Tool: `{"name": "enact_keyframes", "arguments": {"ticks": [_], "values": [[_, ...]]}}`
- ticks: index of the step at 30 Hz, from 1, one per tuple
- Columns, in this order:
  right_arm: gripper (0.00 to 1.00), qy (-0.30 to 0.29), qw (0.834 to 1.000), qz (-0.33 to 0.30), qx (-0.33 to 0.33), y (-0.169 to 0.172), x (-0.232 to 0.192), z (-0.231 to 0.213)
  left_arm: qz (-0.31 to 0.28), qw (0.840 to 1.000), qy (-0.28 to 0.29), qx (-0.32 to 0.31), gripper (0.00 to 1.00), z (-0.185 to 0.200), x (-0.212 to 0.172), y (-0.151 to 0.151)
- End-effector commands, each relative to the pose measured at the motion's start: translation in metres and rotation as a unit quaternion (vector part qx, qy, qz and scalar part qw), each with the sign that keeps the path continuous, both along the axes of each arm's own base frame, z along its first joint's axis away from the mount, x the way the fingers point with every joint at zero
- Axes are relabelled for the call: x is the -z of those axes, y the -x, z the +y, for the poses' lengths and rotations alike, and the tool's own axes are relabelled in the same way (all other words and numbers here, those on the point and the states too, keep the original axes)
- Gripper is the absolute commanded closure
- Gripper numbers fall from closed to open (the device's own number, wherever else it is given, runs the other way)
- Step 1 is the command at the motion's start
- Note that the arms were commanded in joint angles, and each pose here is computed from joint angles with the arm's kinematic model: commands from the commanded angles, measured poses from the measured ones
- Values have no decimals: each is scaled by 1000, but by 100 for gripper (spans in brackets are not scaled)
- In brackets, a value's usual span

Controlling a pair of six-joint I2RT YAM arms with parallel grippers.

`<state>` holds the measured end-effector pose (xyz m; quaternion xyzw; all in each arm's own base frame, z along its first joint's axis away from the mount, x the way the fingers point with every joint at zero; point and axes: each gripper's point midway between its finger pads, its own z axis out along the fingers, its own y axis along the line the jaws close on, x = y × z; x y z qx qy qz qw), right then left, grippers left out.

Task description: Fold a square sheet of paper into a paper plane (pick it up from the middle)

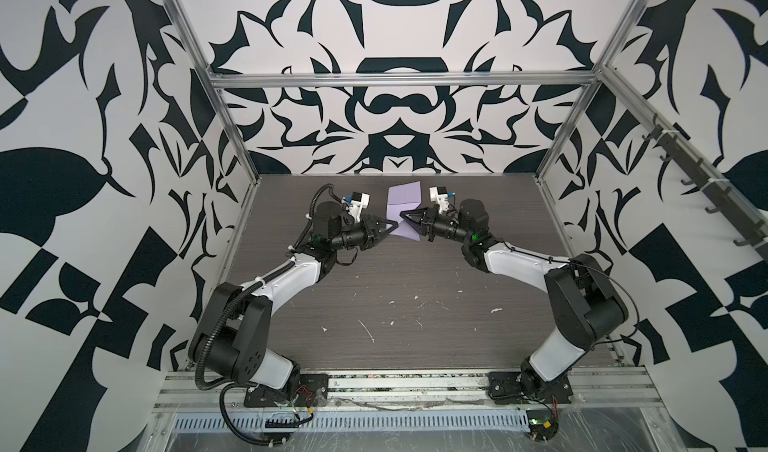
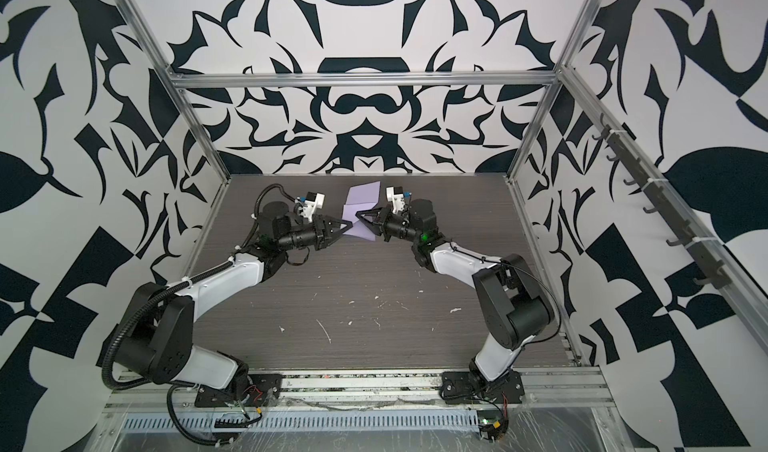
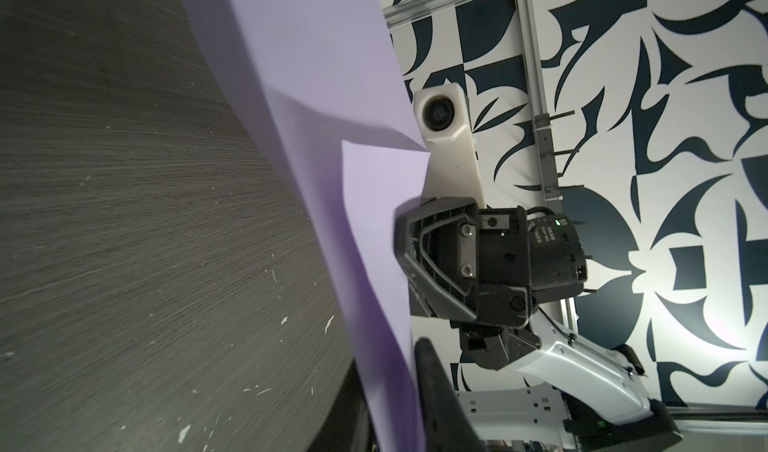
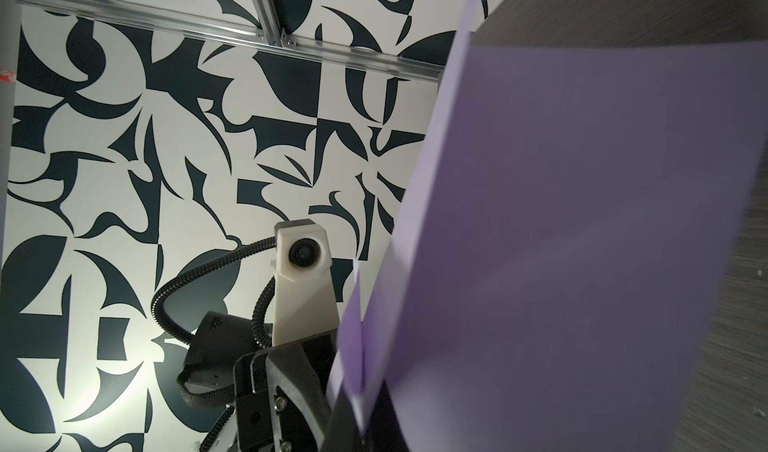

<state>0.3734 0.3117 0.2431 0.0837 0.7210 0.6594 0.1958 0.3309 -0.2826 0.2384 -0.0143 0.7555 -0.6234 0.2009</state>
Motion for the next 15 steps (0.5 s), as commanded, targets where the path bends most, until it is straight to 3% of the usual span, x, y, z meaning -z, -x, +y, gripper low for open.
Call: {"name": "enact_keyframes", "arguments": {"ticks": [1, 7, 12, 15], "values": [[100, -23, 999, -42, -8, 2, -37, 0, -8, 1000, -1, -4, 83, -1, -4, -5], [97, -18, 999, -42, -9, 3, -32, -1, 1, 1000, -22, -18, 95, 3, 3, -7], [66, 31, 998, -39, 23, -2, -11, -21, 12, 996, -84, -31, 100, 13, 19, -6], [47, 96, 993, -39, 55, -5, 7, -44, 25, 984, -169, -44, 100, 30, 37, -2]]}}
